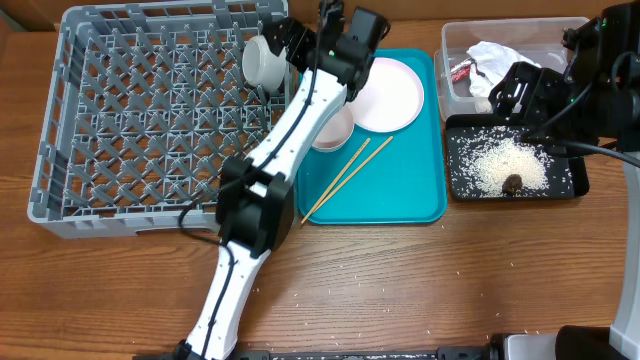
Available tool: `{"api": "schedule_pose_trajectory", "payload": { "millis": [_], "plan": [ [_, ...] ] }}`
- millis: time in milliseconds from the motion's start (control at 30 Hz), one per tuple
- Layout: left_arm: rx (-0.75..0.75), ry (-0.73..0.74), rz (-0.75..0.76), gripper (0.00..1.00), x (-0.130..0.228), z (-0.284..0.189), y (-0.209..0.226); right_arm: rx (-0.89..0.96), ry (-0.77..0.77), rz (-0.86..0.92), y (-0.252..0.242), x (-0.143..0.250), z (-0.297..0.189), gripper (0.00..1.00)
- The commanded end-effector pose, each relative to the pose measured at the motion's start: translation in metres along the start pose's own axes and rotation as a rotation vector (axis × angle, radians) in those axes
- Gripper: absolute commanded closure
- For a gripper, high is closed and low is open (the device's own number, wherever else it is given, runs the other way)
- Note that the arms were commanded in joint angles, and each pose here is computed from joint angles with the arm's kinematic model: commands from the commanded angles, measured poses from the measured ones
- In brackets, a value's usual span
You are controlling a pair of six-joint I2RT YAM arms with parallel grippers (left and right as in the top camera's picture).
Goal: Sort waste into correct bins and load items into the dishwasher
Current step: 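Return left gripper to the tray and grasp the pink bowl rim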
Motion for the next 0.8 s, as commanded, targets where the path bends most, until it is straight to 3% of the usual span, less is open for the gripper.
{"api": "schedule_pose_trajectory", "payload": {
  "millis": [0, 67, 167, 433, 567, 767],
  "plan": [
    [0.674, -0.073, -0.112, 0.10, -0.022, -0.084, 0.023, 0.008, -0.019, -0.001, -0.001, -0.001, -0.004, 0.00],
    [0.957, -0.041, -0.014, 0.12, -0.009, -0.104, 0.014, 0.008, -0.019, -0.001, -0.001, -0.001, -0.004, 0.00],
    [1.048, 0.032, 0.069, 0.16, 0.008, -0.103, 0.004, 0.008, -0.019, -0.001, -0.001, -0.001, -0.004, 0.00],
    [1.038, 0.203, 0.313, 0.23, 0.054, -0.057, -0.055, 0.008, -0.019, -0.001, -0.001, -0.001, -0.004, 0.00],
    [1.029, 0.176, 0.396, 0.28, 0.060, -0.034, -0.064, 0.008, -0.019, -0.001, -0.001, -0.001, -0.004, 0.00],
    [1.007, 0.100, 0.417, 0.25, 0.053, 0.000, -0.052, 0.008, -0.020, -0.001, -0.001, -0.001, -0.004, 0.00]
  ]
}}
Point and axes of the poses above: each gripper's point midway between its finger pads, its own z axis out along the fingers, its own y axis along the line the jaws close on, x = y × z, the point moved 7 cm from there along -z, back along the fingers, and after that the axes turned 6 degrees about -z, right-handed, at the moved point
